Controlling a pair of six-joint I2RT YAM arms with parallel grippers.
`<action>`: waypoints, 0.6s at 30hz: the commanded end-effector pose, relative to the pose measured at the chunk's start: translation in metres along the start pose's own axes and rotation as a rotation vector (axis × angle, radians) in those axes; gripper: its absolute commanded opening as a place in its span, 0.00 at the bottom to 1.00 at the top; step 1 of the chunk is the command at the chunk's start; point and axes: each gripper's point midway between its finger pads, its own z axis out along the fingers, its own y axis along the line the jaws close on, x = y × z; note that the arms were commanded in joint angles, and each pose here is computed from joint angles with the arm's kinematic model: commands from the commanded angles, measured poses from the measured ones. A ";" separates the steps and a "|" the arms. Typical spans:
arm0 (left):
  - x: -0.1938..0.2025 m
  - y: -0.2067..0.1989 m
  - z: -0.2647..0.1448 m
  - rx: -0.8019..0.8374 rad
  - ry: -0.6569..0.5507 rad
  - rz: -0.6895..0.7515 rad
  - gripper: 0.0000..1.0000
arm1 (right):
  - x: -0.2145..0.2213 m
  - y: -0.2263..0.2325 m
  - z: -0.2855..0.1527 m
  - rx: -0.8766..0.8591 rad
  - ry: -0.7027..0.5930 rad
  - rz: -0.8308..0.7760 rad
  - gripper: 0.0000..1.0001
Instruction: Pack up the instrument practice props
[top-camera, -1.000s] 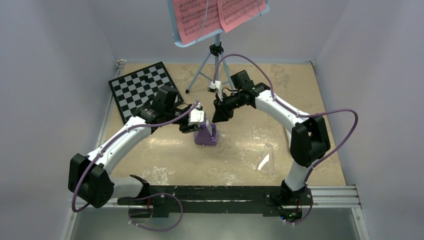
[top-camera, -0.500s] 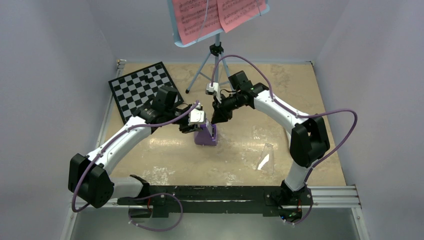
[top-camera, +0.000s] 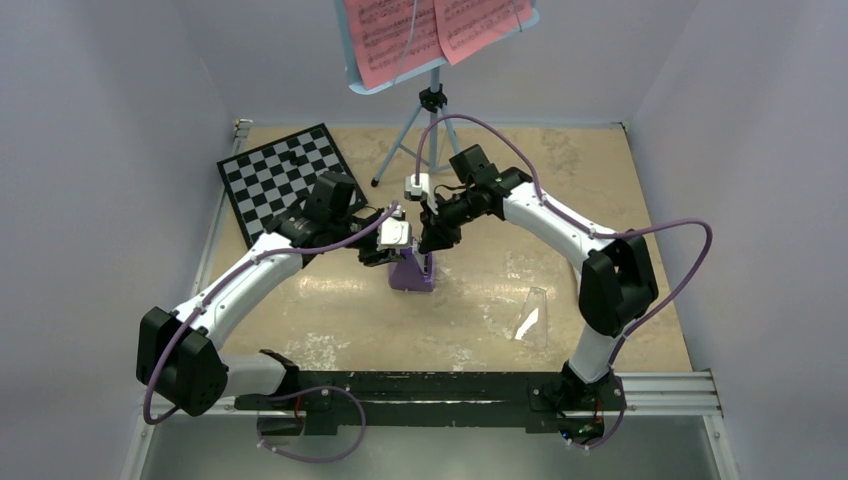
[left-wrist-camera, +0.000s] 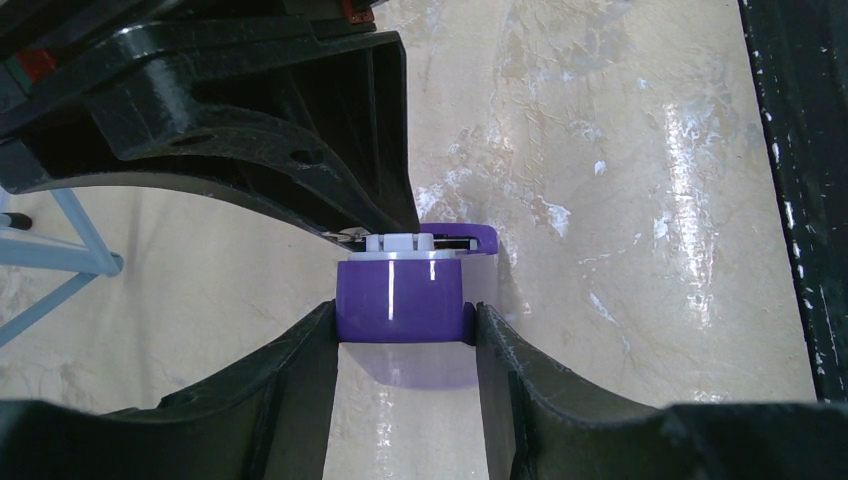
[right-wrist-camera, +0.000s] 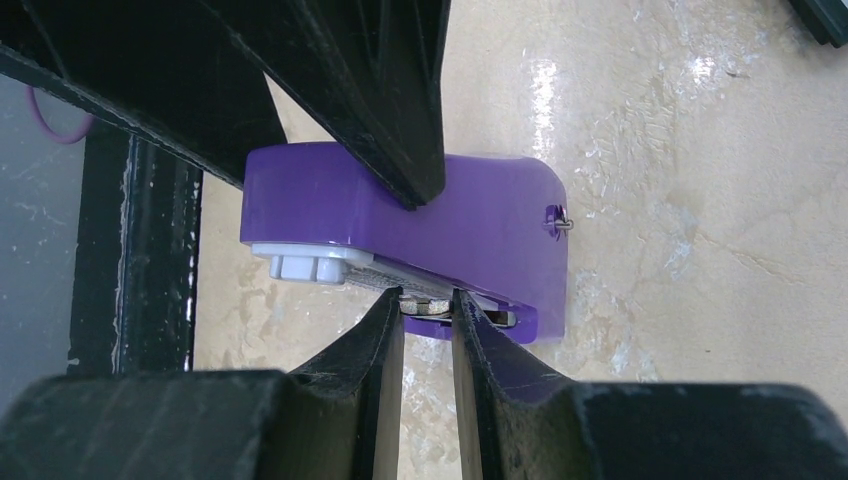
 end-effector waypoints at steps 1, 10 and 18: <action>0.030 -0.006 0.001 -0.008 0.108 -0.063 0.00 | -0.028 0.025 -0.007 -0.063 -0.052 -0.048 0.09; 0.028 0.006 0.001 -0.078 0.105 -0.036 0.00 | -0.037 0.031 -0.005 -0.073 -0.042 -0.030 0.07; 0.028 0.010 0.000 -0.136 0.112 0.022 0.00 | -0.042 0.030 -0.002 -0.061 -0.037 0.049 0.07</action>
